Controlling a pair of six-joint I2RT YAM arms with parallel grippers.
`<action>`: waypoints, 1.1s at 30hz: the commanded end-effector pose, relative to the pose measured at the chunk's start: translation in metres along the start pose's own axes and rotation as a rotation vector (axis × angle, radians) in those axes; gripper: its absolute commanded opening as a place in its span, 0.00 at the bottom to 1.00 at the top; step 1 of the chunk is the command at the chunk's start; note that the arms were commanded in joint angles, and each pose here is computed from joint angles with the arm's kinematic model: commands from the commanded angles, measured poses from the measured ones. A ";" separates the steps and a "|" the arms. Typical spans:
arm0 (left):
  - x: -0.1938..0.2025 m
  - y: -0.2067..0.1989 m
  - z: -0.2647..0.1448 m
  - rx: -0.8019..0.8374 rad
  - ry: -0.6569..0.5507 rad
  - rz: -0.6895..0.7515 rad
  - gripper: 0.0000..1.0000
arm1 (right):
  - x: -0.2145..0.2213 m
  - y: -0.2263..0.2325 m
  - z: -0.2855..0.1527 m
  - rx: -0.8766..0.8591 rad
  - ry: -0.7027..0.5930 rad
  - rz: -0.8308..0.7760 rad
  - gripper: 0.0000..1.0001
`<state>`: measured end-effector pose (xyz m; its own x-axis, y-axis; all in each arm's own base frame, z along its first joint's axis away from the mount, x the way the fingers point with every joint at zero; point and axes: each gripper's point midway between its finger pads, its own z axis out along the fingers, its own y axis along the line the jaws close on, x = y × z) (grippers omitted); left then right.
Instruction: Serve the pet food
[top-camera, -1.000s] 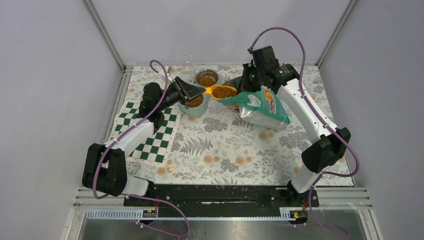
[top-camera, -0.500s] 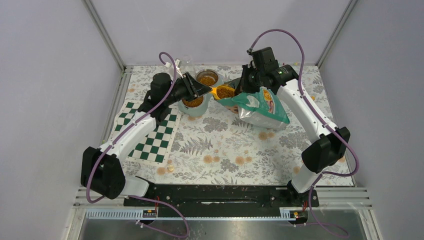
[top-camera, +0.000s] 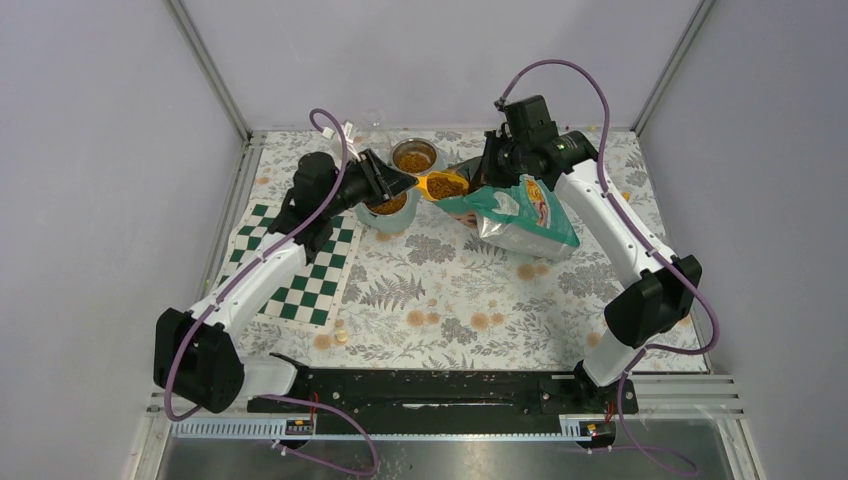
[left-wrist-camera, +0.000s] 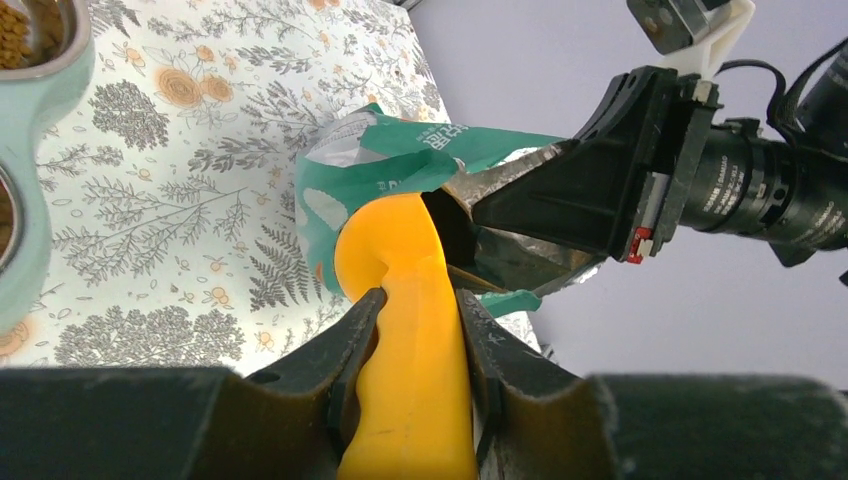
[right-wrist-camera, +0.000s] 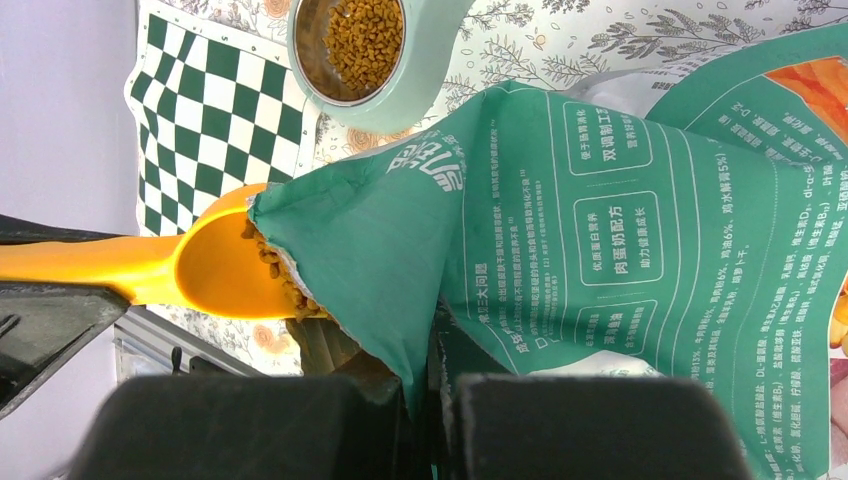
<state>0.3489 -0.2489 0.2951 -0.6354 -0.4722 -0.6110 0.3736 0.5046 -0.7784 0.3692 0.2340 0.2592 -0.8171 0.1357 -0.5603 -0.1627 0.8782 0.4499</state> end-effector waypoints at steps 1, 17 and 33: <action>-0.031 -0.019 -0.012 0.058 -0.137 0.185 0.00 | -0.011 0.018 -0.036 -0.068 -0.070 0.002 0.00; -0.030 -0.012 -0.007 0.056 -0.145 0.116 0.00 | -0.010 0.020 -0.035 -0.079 -0.061 0.007 0.00; -0.037 -0.004 -0.010 0.015 -0.135 -0.123 0.00 | -0.012 0.018 -0.031 -0.064 -0.067 0.038 0.00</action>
<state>0.3463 -0.2426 0.2989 -0.6112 -0.4943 -0.6181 0.3902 0.4913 -0.7787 0.3676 0.2328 0.2600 -0.8199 0.1584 -0.5502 -0.1385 0.8776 0.4590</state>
